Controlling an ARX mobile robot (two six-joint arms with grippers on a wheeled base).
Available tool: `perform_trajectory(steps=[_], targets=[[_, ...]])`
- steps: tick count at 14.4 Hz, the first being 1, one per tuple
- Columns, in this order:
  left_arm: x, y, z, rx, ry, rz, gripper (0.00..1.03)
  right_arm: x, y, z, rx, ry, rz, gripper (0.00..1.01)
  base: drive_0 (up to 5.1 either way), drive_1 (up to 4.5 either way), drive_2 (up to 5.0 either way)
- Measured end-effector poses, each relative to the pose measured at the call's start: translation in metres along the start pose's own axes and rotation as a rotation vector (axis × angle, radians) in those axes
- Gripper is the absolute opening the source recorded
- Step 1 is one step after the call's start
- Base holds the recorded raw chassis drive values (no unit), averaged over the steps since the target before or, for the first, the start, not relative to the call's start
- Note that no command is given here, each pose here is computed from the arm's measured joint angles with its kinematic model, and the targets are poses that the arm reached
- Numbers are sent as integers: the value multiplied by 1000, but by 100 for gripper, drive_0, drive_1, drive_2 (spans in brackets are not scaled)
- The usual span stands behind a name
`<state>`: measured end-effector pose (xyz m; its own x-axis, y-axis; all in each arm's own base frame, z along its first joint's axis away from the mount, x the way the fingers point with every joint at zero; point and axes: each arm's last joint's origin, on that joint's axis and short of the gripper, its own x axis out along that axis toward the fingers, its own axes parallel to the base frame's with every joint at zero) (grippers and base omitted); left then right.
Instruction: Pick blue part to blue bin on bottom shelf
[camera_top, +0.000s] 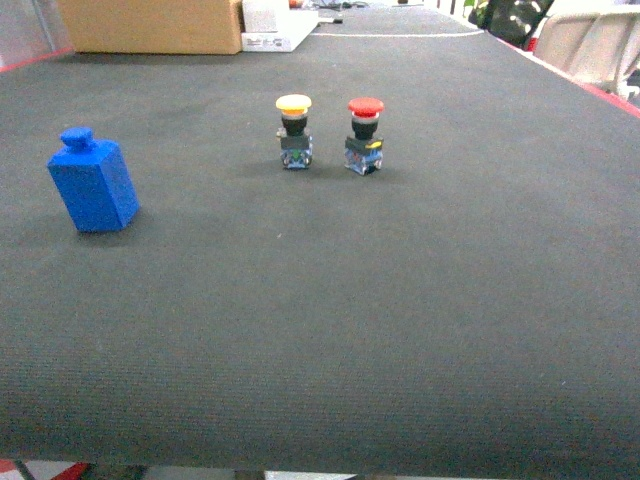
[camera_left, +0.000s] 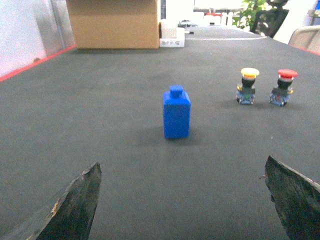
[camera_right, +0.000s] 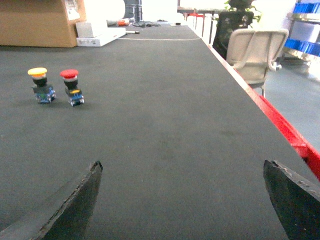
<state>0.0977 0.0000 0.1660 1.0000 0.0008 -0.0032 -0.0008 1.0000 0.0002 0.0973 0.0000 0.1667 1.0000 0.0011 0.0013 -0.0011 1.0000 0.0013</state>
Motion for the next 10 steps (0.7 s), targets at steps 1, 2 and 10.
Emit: perform_trajectory(steps=[1,2,10], targets=[[0,0,0,0,0,-3,98,0,0,0,3,0,-2,98,0,0,0],[0,0,0,0,0,-2,98,0,0,0,2,0,-2,98,0,0,0],[0,0,0,0,0,-2,98,0,0,0,2,0,-1,98,0,0,0]])
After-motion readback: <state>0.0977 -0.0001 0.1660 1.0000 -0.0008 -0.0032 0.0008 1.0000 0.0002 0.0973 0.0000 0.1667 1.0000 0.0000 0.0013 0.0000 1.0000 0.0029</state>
